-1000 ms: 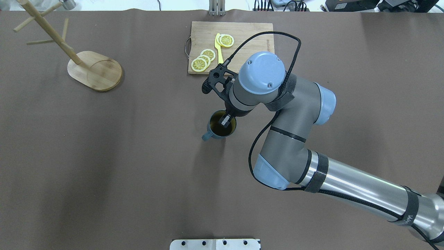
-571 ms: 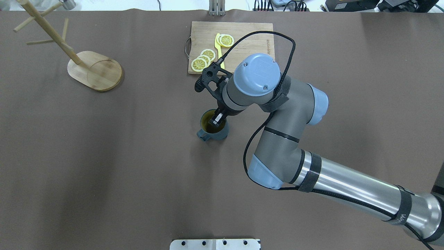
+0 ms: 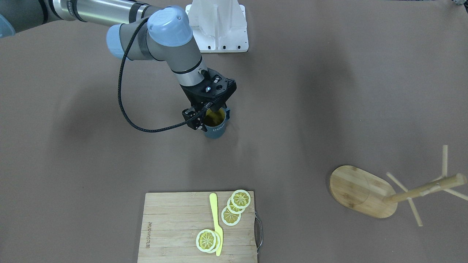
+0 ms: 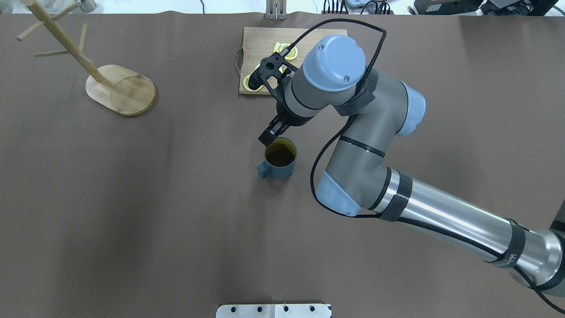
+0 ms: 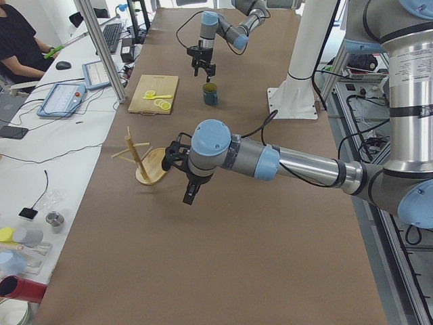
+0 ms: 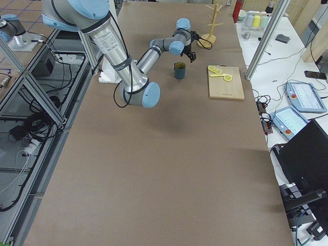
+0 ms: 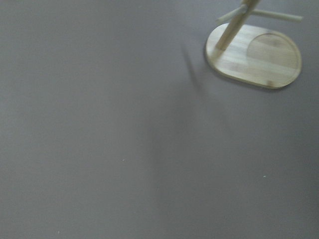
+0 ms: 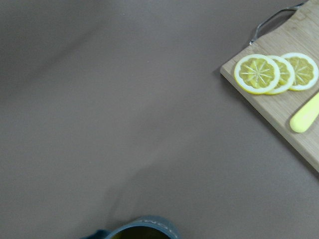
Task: Hang cup on storage rack
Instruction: 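Open the right gripper and lift away while the left arm moves in, then reach the left gripper to the mug handle and grasp it, then lift the mug with the left gripper toward the wooden mug-tree stand, then hook the mug handle onto a peg of the mug-tree with the left gripper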
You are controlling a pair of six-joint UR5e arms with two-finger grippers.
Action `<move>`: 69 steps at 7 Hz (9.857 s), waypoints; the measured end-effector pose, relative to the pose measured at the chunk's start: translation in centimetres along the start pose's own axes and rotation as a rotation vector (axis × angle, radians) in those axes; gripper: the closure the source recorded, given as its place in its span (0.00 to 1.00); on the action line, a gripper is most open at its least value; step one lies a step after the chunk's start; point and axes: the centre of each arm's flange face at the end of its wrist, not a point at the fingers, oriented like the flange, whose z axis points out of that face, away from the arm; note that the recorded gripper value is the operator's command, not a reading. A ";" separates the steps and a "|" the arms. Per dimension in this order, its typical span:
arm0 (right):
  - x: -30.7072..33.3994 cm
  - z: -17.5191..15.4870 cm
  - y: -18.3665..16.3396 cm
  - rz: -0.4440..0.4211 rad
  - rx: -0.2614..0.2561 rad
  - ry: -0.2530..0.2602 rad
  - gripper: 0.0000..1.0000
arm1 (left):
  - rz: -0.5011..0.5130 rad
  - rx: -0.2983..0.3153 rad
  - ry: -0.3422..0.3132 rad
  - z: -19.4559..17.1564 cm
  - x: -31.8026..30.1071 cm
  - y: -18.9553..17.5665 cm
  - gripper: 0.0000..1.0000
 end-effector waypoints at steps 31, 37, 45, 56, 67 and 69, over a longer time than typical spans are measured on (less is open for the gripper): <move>27.4 -8.3 12.4 0.753 -0.151 0.048 0.01 | 0.116 0.489 0.260 40.0 57.7 -6.0 0.29; 27.7 -7.6 12.7 0.759 -0.164 0.050 0.01 | 0.092 0.521 0.358 39.0 60.0 -6.1 1.00; 25.7 -8.0 11.9 0.755 -0.126 0.032 0.01 | -0.530 0.683 0.963 24.2 41.3 -16.2 1.00; 24.3 -9.1 11.1 0.735 -0.091 0.016 0.01 | -1.500 0.868 1.375 27.9 24.1 -17.3 1.00; 24.1 -8.8 11.1 0.733 -0.095 0.016 0.01 | -1.633 0.835 1.332 29.9 18.3 -13.5 1.00; 24.0 -8.7 11.2 0.733 -0.097 0.015 0.01 | -1.635 0.823 1.339 29.8 17.4 -11.9 1.00</move>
